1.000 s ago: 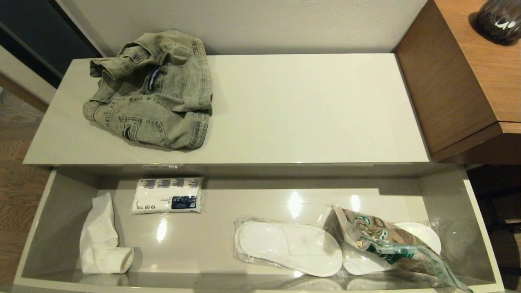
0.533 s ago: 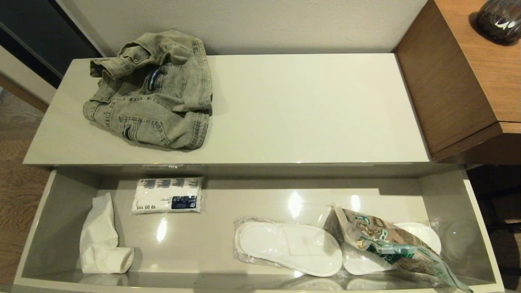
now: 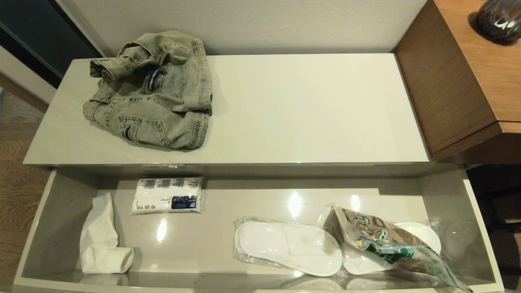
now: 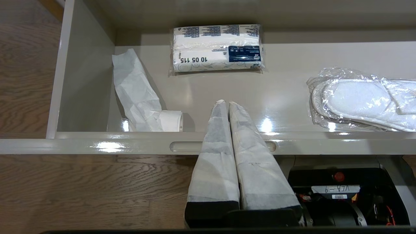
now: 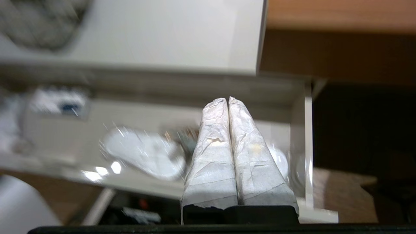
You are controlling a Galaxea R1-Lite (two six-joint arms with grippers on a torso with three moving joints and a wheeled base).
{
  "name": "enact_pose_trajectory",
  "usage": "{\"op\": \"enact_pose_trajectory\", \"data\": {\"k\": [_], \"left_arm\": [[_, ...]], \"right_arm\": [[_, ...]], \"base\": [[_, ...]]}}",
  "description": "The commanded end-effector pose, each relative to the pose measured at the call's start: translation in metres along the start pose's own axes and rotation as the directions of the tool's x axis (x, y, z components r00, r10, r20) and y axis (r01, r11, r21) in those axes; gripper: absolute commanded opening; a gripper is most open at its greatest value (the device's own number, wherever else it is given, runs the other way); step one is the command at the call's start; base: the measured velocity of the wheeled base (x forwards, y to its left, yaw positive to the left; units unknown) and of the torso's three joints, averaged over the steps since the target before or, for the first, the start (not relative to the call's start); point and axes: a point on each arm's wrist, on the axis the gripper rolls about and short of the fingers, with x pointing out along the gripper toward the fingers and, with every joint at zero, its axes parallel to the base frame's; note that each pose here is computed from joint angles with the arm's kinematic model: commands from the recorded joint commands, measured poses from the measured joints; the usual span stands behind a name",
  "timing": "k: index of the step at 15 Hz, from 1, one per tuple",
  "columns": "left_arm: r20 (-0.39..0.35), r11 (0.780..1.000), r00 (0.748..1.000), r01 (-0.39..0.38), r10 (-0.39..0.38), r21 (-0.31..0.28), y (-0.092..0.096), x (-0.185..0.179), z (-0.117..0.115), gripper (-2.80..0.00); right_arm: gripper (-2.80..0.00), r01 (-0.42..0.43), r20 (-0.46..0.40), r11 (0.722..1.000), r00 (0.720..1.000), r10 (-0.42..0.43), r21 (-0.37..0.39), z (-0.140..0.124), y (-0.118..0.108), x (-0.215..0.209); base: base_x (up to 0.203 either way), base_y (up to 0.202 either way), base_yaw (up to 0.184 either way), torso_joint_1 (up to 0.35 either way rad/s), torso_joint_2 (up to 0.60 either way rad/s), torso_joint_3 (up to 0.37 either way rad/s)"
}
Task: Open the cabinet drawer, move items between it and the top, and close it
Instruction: Close the drawer
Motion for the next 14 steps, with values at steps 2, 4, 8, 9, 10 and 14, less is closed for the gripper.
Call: {"op": "enact_pose_trajectory", "data": {"k": [2,4,8,9,10,14], "left_arm": [[-0.003,1.000,1.000,-0.001,0.001,0.000,0.000,0.000,0.000,-2.80],[-0.001,1.000,1.000,-0.001,0.001,0.000,0.000,0.000,0.000,-2.80],[-0.003,1.000,1.000,-0.001,0.001,0.000,0.000,0.000,0.000,-2.80],[-0.001,1.000,1.000,-0.001,0.001,0.000,0.000,0.000,0.000,-2.80],[-0.001,1.000,1.000,-0.001,0.001,0.000,0.000,0.000,0.000,-2.80],[-0.001,1.000,1.000,0.000,0.000,0.000,0.000,0.000,0.000,-2.80]], "right_arm": [[-2.80,0.029,-0.125,0.992,0.992,-0.014,0.119,0.102,0.001,0.041],[-2.80,0.064,-0.386,0.977,0.922,0.020,0.203,0.111,-0.005,0.074],[-2.80,0.155,-0.733,0.954,0.674,0.089,0.258,0.086,-0.016,0.116],[-2.80,0.171,-0.779,0.952,0.620,0.097,0.255,0.075,-0.017,0.118],[-2.80,0.185,-0.825,0.953,0.557,0.097,0.238,0.064,-0.018,0.118],[-2.80,0.203,-0.919,0.957,0.377,0.118,0.206,0.018,-0.017,0.107]], "base": [[0.000,0.000,0.000,0.000,0.00,0.000],[0.000,0.000,0.000,0.000,0.00,0.000],[0.000,0.000,0.000,0.000,0.00,0.000],[0.000,0.000,0.000,0.000,0.00,0.000],[0.000,0.000,0.000,0.000,0.00,0.000],[0.000,0.000,0.000,0.000,0.00,0.000]]}}
